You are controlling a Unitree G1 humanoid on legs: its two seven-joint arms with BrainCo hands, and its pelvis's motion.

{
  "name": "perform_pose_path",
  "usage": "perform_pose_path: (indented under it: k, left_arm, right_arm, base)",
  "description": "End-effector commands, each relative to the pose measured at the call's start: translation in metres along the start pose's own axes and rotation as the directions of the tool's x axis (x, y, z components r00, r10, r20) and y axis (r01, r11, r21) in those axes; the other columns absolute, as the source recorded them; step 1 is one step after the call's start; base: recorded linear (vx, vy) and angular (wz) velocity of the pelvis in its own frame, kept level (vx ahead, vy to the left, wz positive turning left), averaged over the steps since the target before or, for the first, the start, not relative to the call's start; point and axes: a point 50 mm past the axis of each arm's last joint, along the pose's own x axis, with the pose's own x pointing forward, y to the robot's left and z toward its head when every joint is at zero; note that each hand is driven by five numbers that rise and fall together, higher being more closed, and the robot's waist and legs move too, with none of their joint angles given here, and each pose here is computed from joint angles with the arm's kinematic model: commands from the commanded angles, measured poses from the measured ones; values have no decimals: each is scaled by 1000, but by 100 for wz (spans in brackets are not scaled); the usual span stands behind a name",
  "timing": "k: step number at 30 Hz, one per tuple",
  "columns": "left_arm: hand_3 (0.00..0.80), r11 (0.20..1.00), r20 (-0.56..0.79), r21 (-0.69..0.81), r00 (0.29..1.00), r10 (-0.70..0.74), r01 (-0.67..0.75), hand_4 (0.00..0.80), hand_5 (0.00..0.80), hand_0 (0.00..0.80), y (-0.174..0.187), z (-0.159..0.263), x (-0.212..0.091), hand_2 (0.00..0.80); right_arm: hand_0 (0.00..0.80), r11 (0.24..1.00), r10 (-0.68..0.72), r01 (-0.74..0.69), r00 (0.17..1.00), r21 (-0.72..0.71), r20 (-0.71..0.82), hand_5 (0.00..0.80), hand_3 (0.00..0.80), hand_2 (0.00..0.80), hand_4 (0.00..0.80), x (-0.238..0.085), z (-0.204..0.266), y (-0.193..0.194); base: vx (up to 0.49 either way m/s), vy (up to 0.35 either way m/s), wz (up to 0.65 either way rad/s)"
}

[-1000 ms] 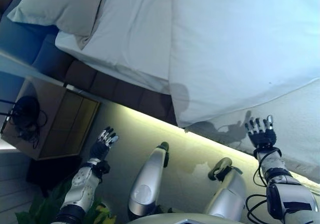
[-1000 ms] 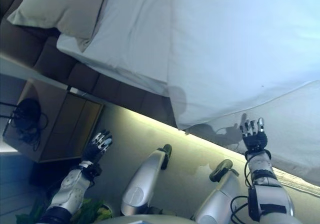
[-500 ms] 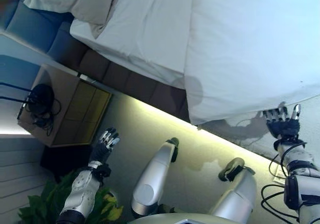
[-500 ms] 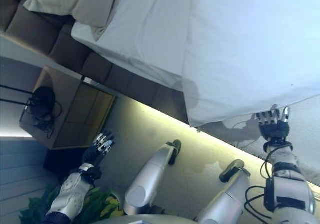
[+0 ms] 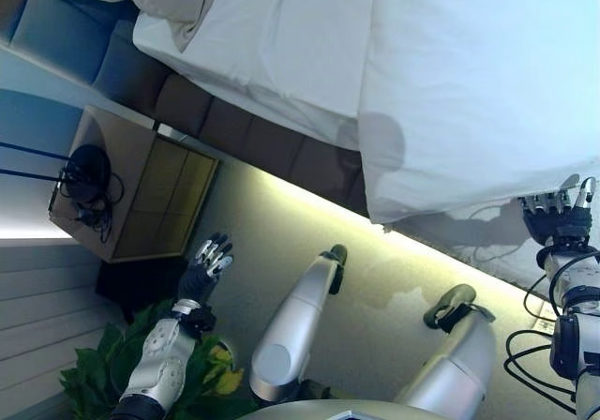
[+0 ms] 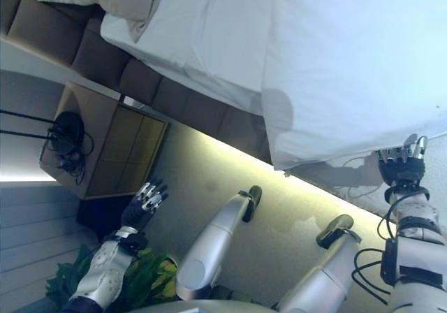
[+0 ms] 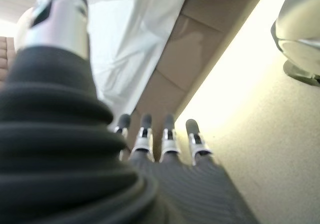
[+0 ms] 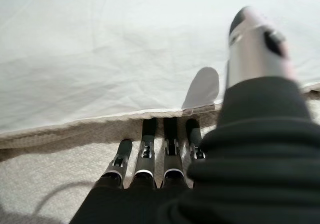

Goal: Make the bed neatly

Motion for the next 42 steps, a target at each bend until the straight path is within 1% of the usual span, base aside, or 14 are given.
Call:
perform_pose_path:
  k: [1, 6, 10, 14, 16, 20, 23, 25, 27, 29, 31, 33, 38, 42]
  left_arm:
    - [0, 998, 52, -43, 998, 40, -38, 0, 0, 0, 5, 5, -7, 0]
    - [0, 997, 40, -60, 998, 48, -45, 0, 0, 0, 8, 1, -11, 0]
    - [0, 998, 19, -42, 998, 52, -51, 0, 0, 0, 11, 0, -15, 0]
    - [0, 998, 1, -30, 998, 62, -62, 0, 0, 0, 16, -2, -20, 0]
    - [0, 998, 4, -25, 998, 64, -64, 0, 0, 0, 18, -1, -20, 0]
    - [0, 998, 25, -16, 998, 61, -60, 0, 0, 0, 16, 7, -17, 0]
    - [0, 997, 43, -20, 997, 71, -71, 0, 0, 0, 17, 14, -11, 0]
    - [0, 997, 38, -15, 996, 76, -75, 0, 0, 0, 18, 17, -9, 0]
    - [0, 997, 28, -3, 997, 77, -77, 0, 0, 0, 19, 18, -9, 0]
    - [0, 997, 11, 14, 997, 81, -81, 0, 0, 0, 22, 17, -10, 0]
    - [0, 995, -33, 35, 995, 92, -91, 0, 0, 0, 23, 11, -12, 0]
    - [0, 993, -90, 54, 990, 105, -101, 0, 0, 0, 24, 0, -13, 0]
    - [0, 993, -170, 48, 979, 112, -106, 0, 0, 0, 20, -17, -15, 0]
    - [0, 996, -217, 62, 973, 77, -65, 0, 0, 0, 17, -26, -18, 0]
  right_arm:
    - [800, 992, 91, -91, 996, -83, -5, 800, 800, 800, 800, 9, 18, 31]
    - [800, 988, 113, -117, 993, -99, -45, 800, 800, 800, 800, 11, 12, 34]
    - [800, 989, 109, -117, 991, -94, -82, 800, 800, 800, 800, 12, 4, 34]
    - [800, 994, 86, -93, 990, -56, -110, 800, 800, 800, 800, 8, -10, 20]
    - [800, 995, 56, -64, 992, -73, -110, 800, 800, 800, 800, 6, -15, 11]
    - [800, 980, -7, -15, 994, -196, -107, 800, 800, 800, 800, -2, -26, -9]
    - [800, 943, 29, -77, 988, -323, -149, 800, 800, 800, 800, 0, -47, -8]
    - [800, 917, 49, -117, 982, -382, -182, 800, 800, 800, 800, 3, -69, 0]
    - [800, 907, 77, -160, 972, -389, -221, 800, 800, 800, 800, 4, -93, 10]
    - [800, 920, 97, -189, 959, -345, -266, 800, 800, 800, 800, 1, -116, 16]
    - [800, 922, 96, -203, 945, -330, -314, 800, 800, 800, 800, -3, -139, 21]
    - [800, 908, 80, -222, 924, -356, -373, 800, 800, 800, 800, -7, -165, 29]
    - [800, 847, 54, -302, 867, -437, -495, 800, 800, 800, 800, -16, -204, 44]
    - [800, 789, 41, -391, 804, -475, -593, 800, 800, 800, 800, -24, -233, 54]
  base:
    - [20, 44, -1]
    - [32, 12, 0]
    - [73, -17, 0]
    - [72, -53, 2]
    - [38, -42, -2]
    - [24, -43, 0]
    - [11, -6, 15]
    - [12, 32, 18]
    - [128, 20, 27]
    - [162, 30, 29]
    - [173, 42, 26]
    - [190, 46, 26]
    - [191, 45, 22]
    - [135, 49, 29]
